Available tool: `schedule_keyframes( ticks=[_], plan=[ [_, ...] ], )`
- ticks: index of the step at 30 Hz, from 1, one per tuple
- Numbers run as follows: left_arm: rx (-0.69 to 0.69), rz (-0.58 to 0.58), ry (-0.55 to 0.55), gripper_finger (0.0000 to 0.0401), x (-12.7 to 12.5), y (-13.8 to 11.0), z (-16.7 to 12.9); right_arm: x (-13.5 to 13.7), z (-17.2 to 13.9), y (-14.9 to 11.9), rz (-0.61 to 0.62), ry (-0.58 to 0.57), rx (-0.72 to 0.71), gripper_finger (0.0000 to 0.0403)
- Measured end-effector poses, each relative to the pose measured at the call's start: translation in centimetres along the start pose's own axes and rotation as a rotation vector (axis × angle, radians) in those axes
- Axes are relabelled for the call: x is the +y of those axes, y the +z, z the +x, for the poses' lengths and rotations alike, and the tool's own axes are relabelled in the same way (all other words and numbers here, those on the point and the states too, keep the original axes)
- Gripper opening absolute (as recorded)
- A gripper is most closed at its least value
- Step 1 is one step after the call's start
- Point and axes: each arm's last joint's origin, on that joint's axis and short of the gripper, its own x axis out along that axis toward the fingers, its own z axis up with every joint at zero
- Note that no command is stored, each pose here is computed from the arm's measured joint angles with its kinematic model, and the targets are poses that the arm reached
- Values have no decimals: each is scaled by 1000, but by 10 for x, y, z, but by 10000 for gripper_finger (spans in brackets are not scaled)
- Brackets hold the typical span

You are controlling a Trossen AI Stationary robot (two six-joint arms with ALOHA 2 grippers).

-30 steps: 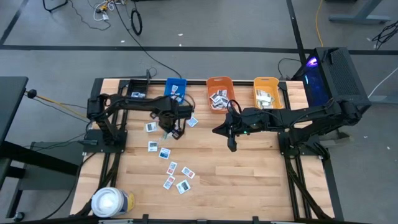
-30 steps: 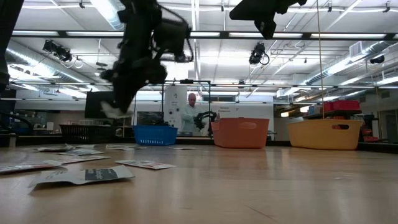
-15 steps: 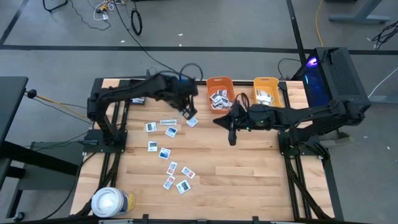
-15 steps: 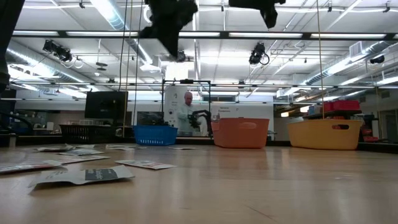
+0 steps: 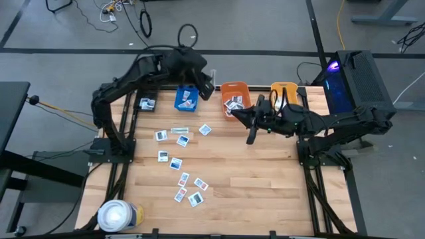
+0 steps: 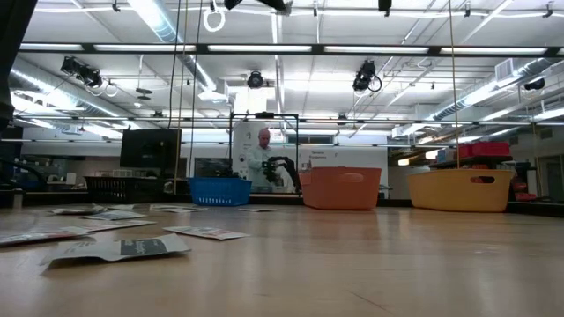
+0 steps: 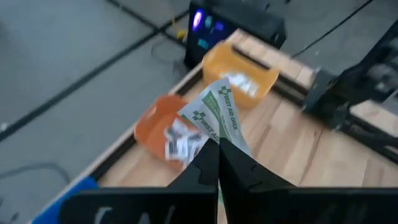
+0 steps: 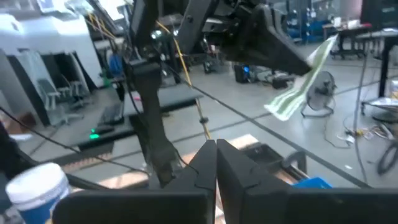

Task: Pick & Place First Aid Supplies
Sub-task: Put the bandage into the yellow bin

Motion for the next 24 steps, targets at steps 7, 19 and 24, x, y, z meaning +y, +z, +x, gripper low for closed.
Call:
schedule_keyframes(
  ticks=[7, 19, 24],
  plan=[
    [-137, 82, -87, 4, -6, 16, -8, -2, 0, 2, 7, -31, -23, 55],
    [-225, 212, -215, 2, -25, 20, -12, -12, 2, 2, 107, -183, -42, 248],
    [-239, 258, -238, 4, -35, 18, -12, -19, 4, 1, 179, -171, -30, 282]
  ],
)
